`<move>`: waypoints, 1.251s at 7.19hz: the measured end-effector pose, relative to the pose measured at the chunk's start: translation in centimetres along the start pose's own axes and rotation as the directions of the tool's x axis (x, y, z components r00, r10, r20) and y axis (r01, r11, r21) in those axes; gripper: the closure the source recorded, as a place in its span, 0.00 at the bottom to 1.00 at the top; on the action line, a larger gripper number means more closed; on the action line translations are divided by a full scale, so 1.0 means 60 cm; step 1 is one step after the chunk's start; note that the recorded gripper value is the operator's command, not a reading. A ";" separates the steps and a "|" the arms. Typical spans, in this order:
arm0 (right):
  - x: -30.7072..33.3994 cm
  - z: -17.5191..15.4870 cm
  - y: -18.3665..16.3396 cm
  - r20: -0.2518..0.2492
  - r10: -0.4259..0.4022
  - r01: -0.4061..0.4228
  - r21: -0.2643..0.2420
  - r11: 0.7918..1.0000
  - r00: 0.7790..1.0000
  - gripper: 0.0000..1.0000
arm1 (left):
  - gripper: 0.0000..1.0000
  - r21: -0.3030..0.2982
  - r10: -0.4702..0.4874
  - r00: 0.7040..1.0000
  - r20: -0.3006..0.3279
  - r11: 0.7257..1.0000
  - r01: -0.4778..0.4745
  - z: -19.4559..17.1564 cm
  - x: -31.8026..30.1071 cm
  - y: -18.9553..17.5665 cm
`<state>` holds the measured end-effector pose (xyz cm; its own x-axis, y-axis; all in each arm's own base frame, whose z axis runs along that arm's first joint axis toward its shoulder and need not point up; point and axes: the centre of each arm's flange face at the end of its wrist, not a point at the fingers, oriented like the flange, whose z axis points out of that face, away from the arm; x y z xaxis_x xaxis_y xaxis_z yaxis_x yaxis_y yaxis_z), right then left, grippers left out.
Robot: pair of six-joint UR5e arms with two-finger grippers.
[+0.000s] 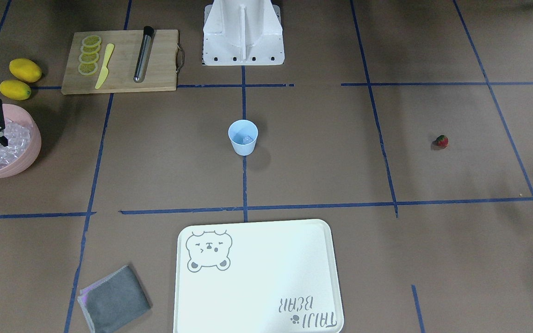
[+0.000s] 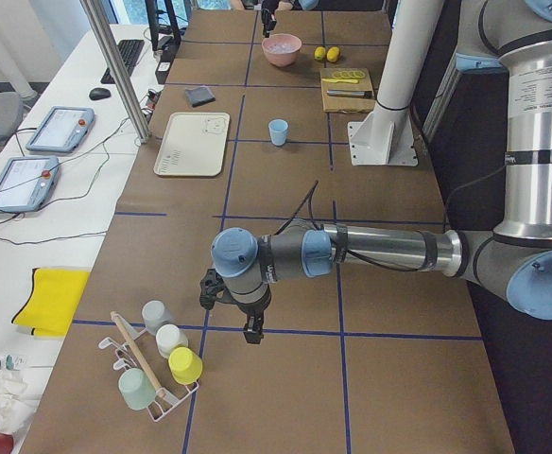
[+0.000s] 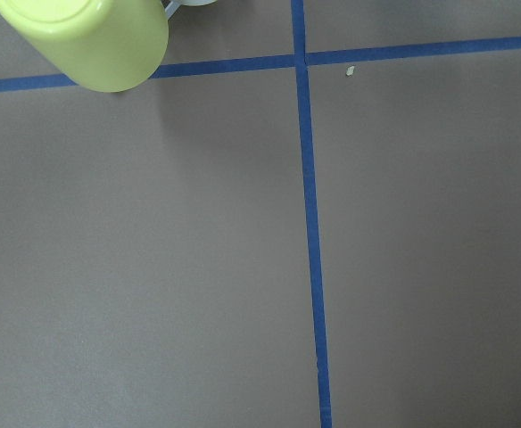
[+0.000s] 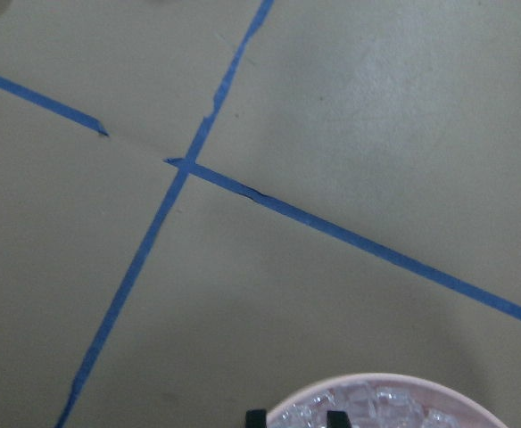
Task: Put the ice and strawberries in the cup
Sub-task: 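Carry the ice with the right gripper over the blue cup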
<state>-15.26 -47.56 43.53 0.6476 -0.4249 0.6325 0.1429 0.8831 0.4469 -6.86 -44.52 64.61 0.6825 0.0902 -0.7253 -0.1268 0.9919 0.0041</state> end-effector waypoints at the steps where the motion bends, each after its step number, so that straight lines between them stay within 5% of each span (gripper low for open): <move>1: -0.037 -0.004 -0.036 0.017 -0.019 0.019 0.014 1.000 1.000 0.99 | 0.00 -0.001 0.001 1.000 0.000 1.000 -0.001 0.001 0.001 -0.001; 3: -0.140 0.001 -0.094 0.040 -0.047 0.047 0.016 0.999 0.998 1.00 | 0.00 -0.002 0.003 1.000 0.000 1.000 -0.003 0.001 0.002 -0.001; 5: -0.301 0.008 -0.149 0.058 0.025 -0.024 -0.018 1.000 0.998 1.00 | 0.00 -0.002 0.005 1.000 0.000 1.000 -0.005 0.002 0.003 -0.002; 9: -0.612 0.029 -0.216 0.004 0.185 -0.184 -0.084 0.979 0.983 1.00 | 0.00 -0.004 0.007 1.000 0.000 1.000 -0.007 0.002 0.005 -0.003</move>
<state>-42.20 -43.74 15.63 0.6597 -0.2551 0.7069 0.0841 0.9598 0.2679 -6.54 -44.67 64.50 0.6817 0.0968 -0.7252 -0.1338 0.9910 0.0065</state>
